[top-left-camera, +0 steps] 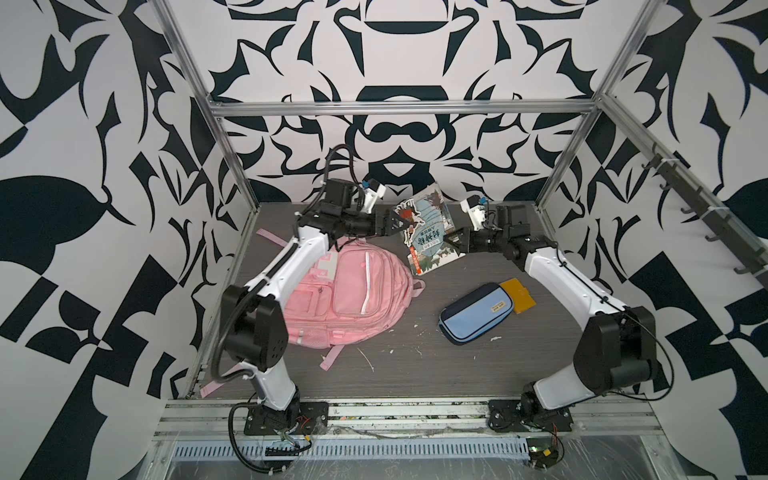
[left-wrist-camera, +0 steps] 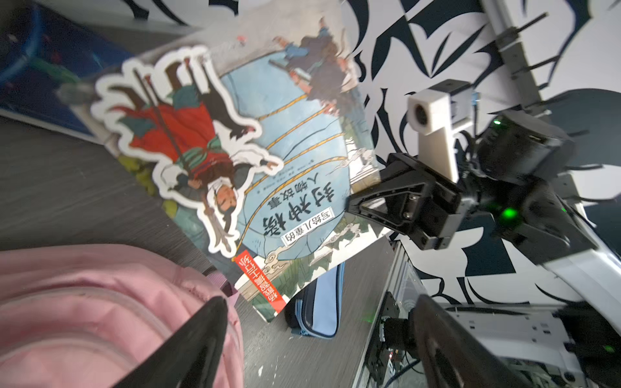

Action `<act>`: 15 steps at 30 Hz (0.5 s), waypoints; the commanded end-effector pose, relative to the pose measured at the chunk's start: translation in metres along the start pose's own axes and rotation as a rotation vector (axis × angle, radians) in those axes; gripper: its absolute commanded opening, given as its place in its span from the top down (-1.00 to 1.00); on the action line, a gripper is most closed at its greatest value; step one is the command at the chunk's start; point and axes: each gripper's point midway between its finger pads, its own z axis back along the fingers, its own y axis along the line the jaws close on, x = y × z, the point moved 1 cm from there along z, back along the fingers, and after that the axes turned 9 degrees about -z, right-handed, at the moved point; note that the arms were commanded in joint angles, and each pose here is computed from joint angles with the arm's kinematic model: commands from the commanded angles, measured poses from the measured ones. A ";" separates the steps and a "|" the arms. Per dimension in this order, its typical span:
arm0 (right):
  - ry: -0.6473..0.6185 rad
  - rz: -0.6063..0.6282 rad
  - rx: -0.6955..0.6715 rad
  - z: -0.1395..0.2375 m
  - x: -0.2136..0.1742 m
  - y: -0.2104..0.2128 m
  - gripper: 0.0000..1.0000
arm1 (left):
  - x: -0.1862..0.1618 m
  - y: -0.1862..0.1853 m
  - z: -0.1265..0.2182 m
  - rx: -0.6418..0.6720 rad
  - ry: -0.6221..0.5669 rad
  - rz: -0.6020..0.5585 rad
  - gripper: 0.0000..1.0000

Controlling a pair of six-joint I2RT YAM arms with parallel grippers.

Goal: Pack the student bag

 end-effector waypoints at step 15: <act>0.301 0.426 0.297 0.042 -0.072 0.138 1.00 | -0.009 -0.060 0.092 0.141 0.011 -0.376 -0.90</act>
